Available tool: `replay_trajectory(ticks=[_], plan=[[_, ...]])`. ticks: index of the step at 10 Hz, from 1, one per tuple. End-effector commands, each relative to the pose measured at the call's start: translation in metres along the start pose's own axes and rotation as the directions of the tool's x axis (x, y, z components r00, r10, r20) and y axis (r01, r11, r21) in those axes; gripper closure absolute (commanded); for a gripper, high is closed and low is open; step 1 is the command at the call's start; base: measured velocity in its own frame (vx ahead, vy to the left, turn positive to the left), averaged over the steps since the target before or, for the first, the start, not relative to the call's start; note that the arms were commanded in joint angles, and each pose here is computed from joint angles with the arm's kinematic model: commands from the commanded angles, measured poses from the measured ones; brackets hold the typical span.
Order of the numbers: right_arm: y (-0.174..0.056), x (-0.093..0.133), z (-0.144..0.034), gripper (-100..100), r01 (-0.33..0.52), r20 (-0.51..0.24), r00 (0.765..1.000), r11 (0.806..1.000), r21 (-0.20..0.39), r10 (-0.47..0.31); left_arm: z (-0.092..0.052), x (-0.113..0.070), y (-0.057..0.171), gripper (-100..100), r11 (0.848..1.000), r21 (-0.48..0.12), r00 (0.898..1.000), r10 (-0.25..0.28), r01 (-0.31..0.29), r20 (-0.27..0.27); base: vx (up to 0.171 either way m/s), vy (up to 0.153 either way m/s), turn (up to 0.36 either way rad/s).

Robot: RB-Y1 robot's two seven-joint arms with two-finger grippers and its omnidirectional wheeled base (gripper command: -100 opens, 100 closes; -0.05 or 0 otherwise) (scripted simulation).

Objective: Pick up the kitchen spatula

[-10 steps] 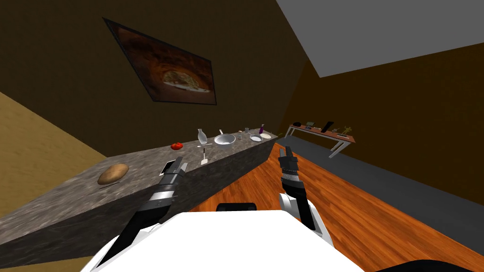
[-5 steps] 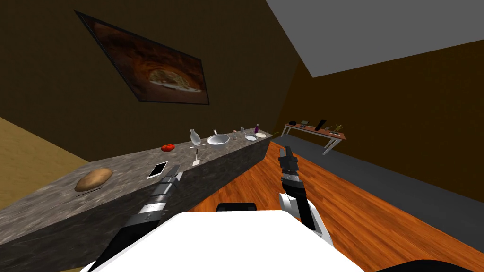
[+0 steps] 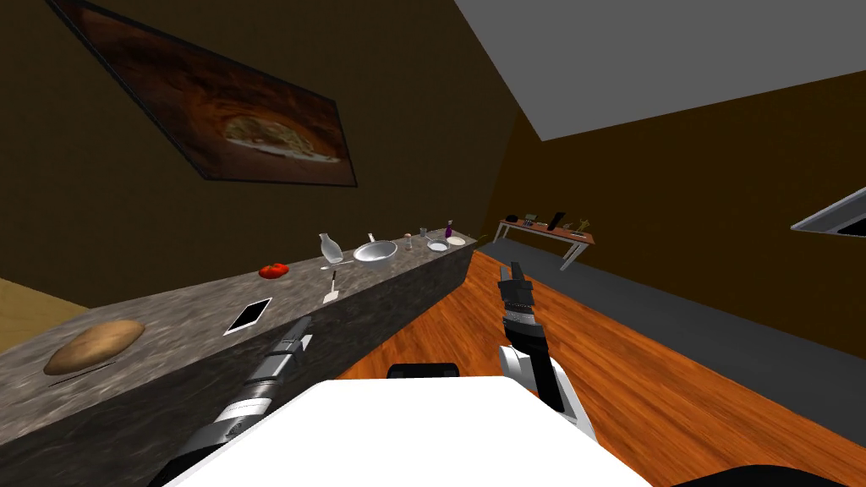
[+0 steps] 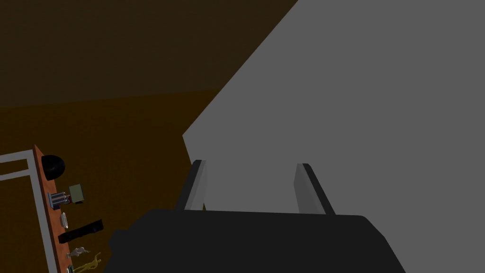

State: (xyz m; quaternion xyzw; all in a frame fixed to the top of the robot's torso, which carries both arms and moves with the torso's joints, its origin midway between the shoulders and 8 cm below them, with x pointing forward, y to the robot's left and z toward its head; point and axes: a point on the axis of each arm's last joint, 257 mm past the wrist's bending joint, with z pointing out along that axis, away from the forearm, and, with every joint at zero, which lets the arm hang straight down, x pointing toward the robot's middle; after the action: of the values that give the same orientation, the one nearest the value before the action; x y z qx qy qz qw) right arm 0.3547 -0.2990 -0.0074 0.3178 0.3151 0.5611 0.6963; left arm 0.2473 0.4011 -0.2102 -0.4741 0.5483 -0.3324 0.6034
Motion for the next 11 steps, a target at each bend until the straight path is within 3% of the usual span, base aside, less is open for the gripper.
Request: replay_trajectory(ticks=[1, 2, 4, 6, 7, 8, 9, 10, 11], plan=[[0.000, 0.000, 0.000, 0, 0.000, 0.000, 1.000, 1.000, 0.000, 0.000, -0.016, -0.008, 0.024, -100, 0.996, -0.084, 1.000, 0.011, -0.011, -0.005, 0.029, -0.092, -0.150], [0.000, 0.000, 0.000, 0, 0.000, 0.000, 1.000, 1.000, 0.000, 0.000, -0.028, -0.013, 0.042, -100, 0.989, -0.144, 1.000, 0.018, -0.020, -0.011, 0.029, -0.142, -0.247], [0.000, 0.000, 0.000, 0, 0.000, 0.000, 1.000, 1.000, 0.000, 0.000, -0.033, -0.014, 0.046, -100, 0.987, -0.159, 1.000, 0.021, -0.023, -0.011, 0.013, -0.078, -0.040], [0.000, 0.000, 0.000, 0, 0.000, 0.000, 1.000, 1.000, 0.000, 0.000, -0.063, -0.026, 0.081, -100, 0.959, -0.280, 0.999, 0.036, -0.042, -0.025, 0.050, -0.082, -0.267], [0.000, 0.000, 0.000, 0, 0.000, 0.000, 1.000, 1.000, 0.000, 0.000, -0.071, -0.028, 0.086, -100, 0.952, -0.301, 0.999, 0.040, -0.046, -0.026, 0.053, -0.075, -0.080], [0.000, 0.000, 0.000, 0, 0.000, 0.000, 1.000, 1.000, 0.000, 0.000, -0.091, -0.035, 0.103, -100, 0.928, -0.368, 0.998, 0.048, -0.058, -0.036, 0.043, -0.060, -0.173], [0.000, 0.000, 0.000, 0, 0.000, 0.000, 1.000, 1.000, 0.000, 0.000, -0.092, -0.035, 0.104, -100, 0.927, -0.370, 0.998, 0.048, -0.058, -0.036, 0.037, -0.036, -0.109], [0.000, 0.000, 0.000, 0, 0.000, 0.000, 1.000, 1.000, 0.000, 0.000, -0.110, -0.042, 0.119, -100, 0.901, -0.429, 0.997, 0.056, -0.070, -0.046, 0.064, -0.035, -0.217], [0.000, 0.000, 0.000, 0, 0.000, 0.000, 1.000, 1.000, 0.000, 0.000, -0.114, -0.043, 0.120, -100, 0.897, -0.435, 0.997, 0.057, -0.071, -0.047, 0.057, -0.019, -0.099]])
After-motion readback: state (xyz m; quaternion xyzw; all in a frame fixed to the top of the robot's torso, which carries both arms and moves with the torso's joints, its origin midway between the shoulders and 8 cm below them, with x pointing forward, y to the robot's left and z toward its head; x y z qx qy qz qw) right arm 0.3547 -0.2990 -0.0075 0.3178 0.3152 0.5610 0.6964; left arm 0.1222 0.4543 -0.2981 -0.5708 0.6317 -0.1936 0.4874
